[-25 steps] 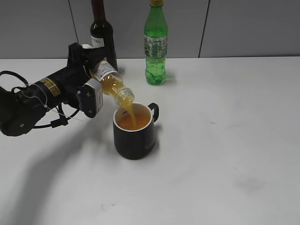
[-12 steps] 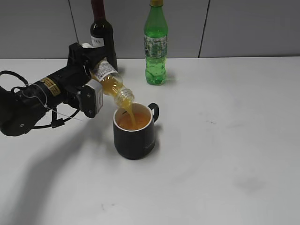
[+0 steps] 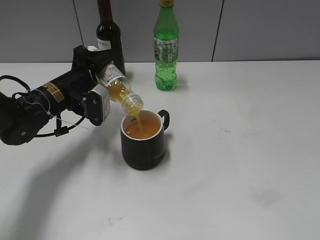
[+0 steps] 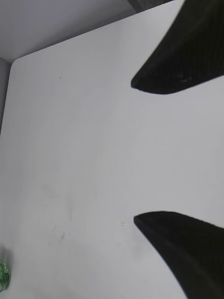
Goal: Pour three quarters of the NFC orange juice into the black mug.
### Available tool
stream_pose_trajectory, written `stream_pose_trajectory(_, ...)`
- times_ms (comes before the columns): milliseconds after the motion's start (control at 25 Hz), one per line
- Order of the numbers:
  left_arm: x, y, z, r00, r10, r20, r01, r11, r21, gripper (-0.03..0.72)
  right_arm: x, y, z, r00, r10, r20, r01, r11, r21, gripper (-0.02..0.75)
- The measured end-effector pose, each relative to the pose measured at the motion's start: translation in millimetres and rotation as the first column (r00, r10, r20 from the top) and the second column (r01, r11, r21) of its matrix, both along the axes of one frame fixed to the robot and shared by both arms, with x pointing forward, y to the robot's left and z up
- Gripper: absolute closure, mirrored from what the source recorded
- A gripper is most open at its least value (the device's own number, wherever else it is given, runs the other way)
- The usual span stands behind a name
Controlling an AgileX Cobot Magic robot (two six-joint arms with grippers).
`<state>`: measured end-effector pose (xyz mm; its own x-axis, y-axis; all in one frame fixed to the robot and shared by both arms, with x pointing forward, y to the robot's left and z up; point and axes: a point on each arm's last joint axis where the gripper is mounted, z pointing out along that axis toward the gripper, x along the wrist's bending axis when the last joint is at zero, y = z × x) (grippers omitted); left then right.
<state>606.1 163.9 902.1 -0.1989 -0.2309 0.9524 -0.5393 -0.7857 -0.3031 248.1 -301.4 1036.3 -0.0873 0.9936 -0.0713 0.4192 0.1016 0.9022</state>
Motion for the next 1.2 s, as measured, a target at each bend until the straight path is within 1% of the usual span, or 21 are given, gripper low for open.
stream_pose_trajectory(120, 0.0, 0.0, 0.0, 1.000, 0.000, -0.007, 0.000, 1.000, -0.010, 0.219, 0.0, 0.0, 0.0, 1.000, 0.000, 0.000, 0.000, 1.000, 0.000, 0.144)
stream_pose_trajectory(200, 0.0, -0.1, 0.0, 1.000, -0.003, -0.030, 0.002, 0.999, -0.043, 0.219, 0.0, 0.0, 0.0, 1.000, 0.000, 0.000, 0.000, 1.000, 0.000, 0.144)
stream_pose_trajectory(320, 0.0, -0.1, 0.0, 0.996, -0.011, -0.084, 0.000, 0.993, -0.121, 0.219, 0.0, 0.0, 0.0, 1.000, 0.000, 0.000, 0.000, 1.000, 0.000, 0.144)
stream_pose_trajectory(360, 0.0, 0.0, 0.0, 0.993, -0.015, -0.113, -0.003, 0.987, -0.162, 0.219, 0.0, 0.0, 0.0, 1.000, 0.000, 0.000, 0.000, 1.000, 0.000, 0.144)
stream_pose_trajectory(400, 0.0, 0.0, 0.0, 0.988, -0.025, -0.151, -0.009, 0.976, -0.218, 0.219, 0.0, 0.0, 0.0, 1.000, 0.000, 0.000, 0.000, 1.000, 0.000, 0.144)
stream_pose_trajectory(480, 0.0, 0.1, 0.0, 0.970, -0.055, -0.236, -0.030, 0.939, -0.342, 0.219, 0.0, 0.0, 0.0, 1.000, 0.000, 0.000, 0.000, 1.000, 0.000, 0.144)
stream_pose_trajectory(560, 0.0, 0.1, 0.0, 0.941, -0.102, -0.323, -0.067, 0.880, -0.471, 0.219, 0.0, 0.0, 0.0, 1.000, 0.000, 0.000, 0.000, 1.000, 0.000, 0.144)
stream_pose_trajectory(600, 0.0, 0.1, 0.0, 0.928, -0.122, -0.353, -0.084, 0.853, -0.516, 0.219, 0.0, 0.0, 0.0, 1.000, 0.000, 0.000, 0.000, 1.000, 0.000, 0.144)
stream_pose_trajectory(640, 0.1, 0.2, 0.0, 0.911, -0.146, -0.385, -0.108, 0.818, -0.565, 0.219, 0.0, 0.0, 0.0, 1.000, 0.000, 0.000, 0.000, 1.000, 0.000, 0.144)
stream_pose_trajectory(680, 0.3, 0.4, 0.1, 0.891, -0.175, -0.418, -0.137, 0.776, -0.616, 0.219, 0.0, 0.0, 0.0, 1.000, 0.000, 0.000, 0.000, 1.000, 0.000, 0.144)
stream_pose_trajectory(760, 1.4, 2.2, 0.3, 0.844, -0.239, -0.481, -0.223, 0.658, -0.720, 0.219, 0.0, 0.0, 0.0, 1.000, 0.000, 0.000, 0.000, 1.000, 0.000, 0.144)
stream_pose_trajectory(800, 2.1, 3.2, 0.5, 0.812, -0.285, -0.509, -0.280, 0.575, -0.769, 0.219, 0.0, 0.0, 0.0, 1.000, 0.000, 0.000, 0.000, 1.000, 0.000, 0.144)
stream_pose_trajectory(840, 3.0, 4.8, 0.7, 0.783, -0.329, -0.527, -0.339, 0.485, -0.806, 0.219, 0.0, 0.0, 0.0, 1.000, 0.000, 0.000, 0.000, 1.000, 0.000, 0.144)
stream_pose_trajectory(880, 3.8, 6.2, 0.9, 0.760, -0.368, -0.536, -0.389, 0.403, -0.828, 0.219, 0.0, 0.0, 0.0, 1.000, 0.000, 0.000, 0.000, 1.000, 0.000, 0.144)
stream_pose_trajectory(920, 4.5, 7.5, 1.0, 0.746, -0.393, -0.538, -0.423, 0.345, -0.838, 0.219, 0.0, 0.0, 0.0, 1.000, 0.000, 0.000, 0.000, 1.000, 0.000, 0.144)
stream_pose_trajectory(960, 5.0, 8.4, 0.8, 0.732, -0.415, -0.541, -0.453, 0.296, -0.841, 0.219, 0.0, 0.0, 0.0, 1.000, 0.000, 0.000, 0.000, 1.000, 0.000, 0.144)
stream_pose_trajectory(1000, 5.6, 9.4, 0.4, 0.723, -0.427, -0.543, -0.477, 0.259, -0.840, 0.219, 0.0, 0.0, 0.0, 1.000, 0.000, 0.000, 0.000, 1.000, 0.000, 0.144)
stream_pose_trajectory(1040, 6.2, 10.5, -0.5, 0.716, -0.429, -0.551, -0.498, 0.238, -0.834, 0.219, 0.0, 0.0, 0.0, 1.000, 0.000, 0.000, 0.000, 1.000, 0.000, 0.144)
stream_pose_trajectory(1120, 7.2, 12.7, -4.4, 0.697, -0.417, -0.583, -0.548, 0.213, -0.809, 0.219, 0.0, 0.0, 0.0, 1.000, 0.000, 0.000, 0.000, 1.000, 0.000, 0.144)
stream_pose_trajectory(1200, 8.4, 15.6, -8.7, 0.681, -0.392, -0.619, -0.596, 0.194, -0.779, 0.219, 0.0, 0.0, 0.0, 1.000, 0.000, 0.000, 0.000, 1.000, 0.000, 0.144)
